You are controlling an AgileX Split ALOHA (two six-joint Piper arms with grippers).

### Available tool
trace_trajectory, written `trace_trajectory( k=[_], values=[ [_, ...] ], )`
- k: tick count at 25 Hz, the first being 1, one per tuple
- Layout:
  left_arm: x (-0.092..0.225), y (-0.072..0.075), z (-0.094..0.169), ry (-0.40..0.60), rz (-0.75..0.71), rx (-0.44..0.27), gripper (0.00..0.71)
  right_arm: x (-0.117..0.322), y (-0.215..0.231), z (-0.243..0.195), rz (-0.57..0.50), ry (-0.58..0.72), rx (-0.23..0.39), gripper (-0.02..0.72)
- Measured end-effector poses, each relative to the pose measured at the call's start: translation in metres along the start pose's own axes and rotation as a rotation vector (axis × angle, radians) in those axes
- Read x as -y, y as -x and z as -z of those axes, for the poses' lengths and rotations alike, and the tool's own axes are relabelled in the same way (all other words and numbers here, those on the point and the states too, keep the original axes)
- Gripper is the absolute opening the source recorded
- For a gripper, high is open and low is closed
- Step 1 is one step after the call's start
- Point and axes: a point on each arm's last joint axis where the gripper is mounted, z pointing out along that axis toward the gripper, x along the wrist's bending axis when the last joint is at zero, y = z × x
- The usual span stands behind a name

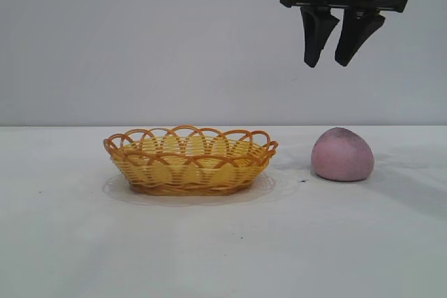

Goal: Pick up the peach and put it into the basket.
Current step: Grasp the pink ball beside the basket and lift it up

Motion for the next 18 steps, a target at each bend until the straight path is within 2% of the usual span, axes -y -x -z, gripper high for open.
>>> trace_trajectory(
  k=[3, 10, 18],
  values=[
    [0.005, -0.001, 0.006, 0.053, 0.002, 0.002, 0.321, 0.002, 0.000, -0.001, 0.000, -0.023, -0.002, 0.370],
    [0.005, 0.000, 0.006, 0.055, 0.003, 0.004, 0.321, 0.017, -0.002, -0.014, 0.003, -0.184, -0.025, 0.370],
    [0.005, 0.000, 0.007, 0.055, 0.016, -0.016, 0.321, 0.039, -0.004, -0.061, -0.013, -0.375, -0.065, 0.370]
  ],
)
